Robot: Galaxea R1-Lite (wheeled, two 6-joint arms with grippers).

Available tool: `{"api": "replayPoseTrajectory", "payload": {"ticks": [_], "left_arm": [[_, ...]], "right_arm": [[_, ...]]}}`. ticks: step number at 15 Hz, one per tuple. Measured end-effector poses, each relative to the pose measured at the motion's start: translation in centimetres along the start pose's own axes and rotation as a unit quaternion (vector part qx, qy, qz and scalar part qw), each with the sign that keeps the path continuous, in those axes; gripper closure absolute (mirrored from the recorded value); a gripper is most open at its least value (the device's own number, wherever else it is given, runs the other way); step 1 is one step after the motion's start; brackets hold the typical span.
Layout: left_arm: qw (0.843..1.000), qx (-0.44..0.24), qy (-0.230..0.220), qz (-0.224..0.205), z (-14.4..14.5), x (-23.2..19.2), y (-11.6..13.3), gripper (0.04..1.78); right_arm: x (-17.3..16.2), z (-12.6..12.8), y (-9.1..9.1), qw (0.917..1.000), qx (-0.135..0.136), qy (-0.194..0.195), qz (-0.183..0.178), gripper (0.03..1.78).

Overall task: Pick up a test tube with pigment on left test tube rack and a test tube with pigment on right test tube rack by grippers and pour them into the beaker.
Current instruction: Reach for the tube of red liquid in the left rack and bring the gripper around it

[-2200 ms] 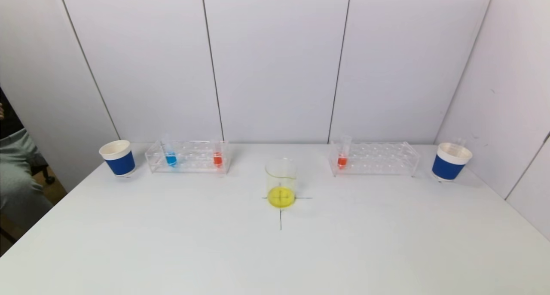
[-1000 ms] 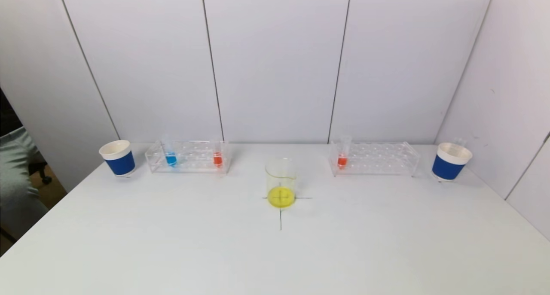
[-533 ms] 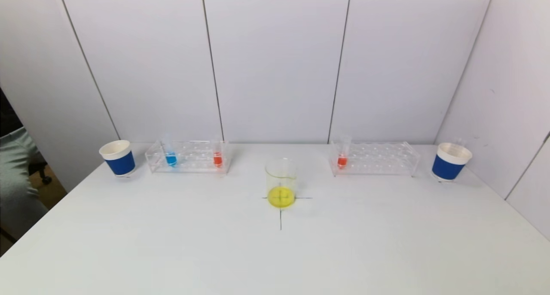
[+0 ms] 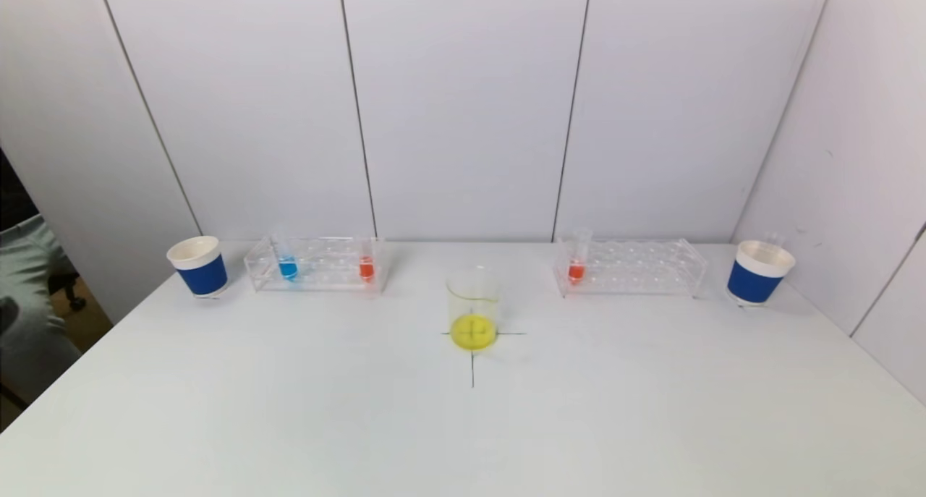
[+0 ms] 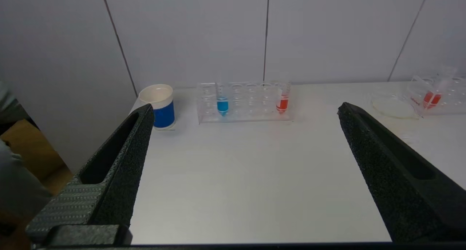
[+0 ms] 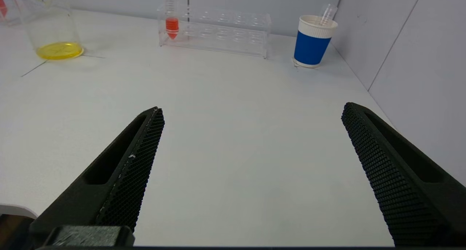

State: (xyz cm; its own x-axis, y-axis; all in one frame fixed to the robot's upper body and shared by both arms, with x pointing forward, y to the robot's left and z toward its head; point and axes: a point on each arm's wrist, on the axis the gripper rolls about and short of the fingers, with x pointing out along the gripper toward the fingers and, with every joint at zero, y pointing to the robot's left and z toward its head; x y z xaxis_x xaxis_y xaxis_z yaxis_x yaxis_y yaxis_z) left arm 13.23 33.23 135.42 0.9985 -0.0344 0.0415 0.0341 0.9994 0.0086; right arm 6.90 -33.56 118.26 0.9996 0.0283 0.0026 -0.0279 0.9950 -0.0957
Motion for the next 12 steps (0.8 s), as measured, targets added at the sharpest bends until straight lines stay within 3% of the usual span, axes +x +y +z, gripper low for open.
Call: {"api": "replayPoseTrajectory", "payload": {"ticks": [9, 12], "left_arm": [[0.993, -0.002, 0.050, -0.110, -0.3, 11.4, -0.5, 0.06], [0.992, -0.002, 0.061, -0.108, -1.8, 15.1, -1.2, 0.06]], "right_arm": [[0.0, 0.0, 0.0, 1.0000, 0.000, 0.000, 0.000, 0.04], [0.0, 0.0, 0.0, 1.0000, 0.000, 0.000, 0.000, 0.04]]}}
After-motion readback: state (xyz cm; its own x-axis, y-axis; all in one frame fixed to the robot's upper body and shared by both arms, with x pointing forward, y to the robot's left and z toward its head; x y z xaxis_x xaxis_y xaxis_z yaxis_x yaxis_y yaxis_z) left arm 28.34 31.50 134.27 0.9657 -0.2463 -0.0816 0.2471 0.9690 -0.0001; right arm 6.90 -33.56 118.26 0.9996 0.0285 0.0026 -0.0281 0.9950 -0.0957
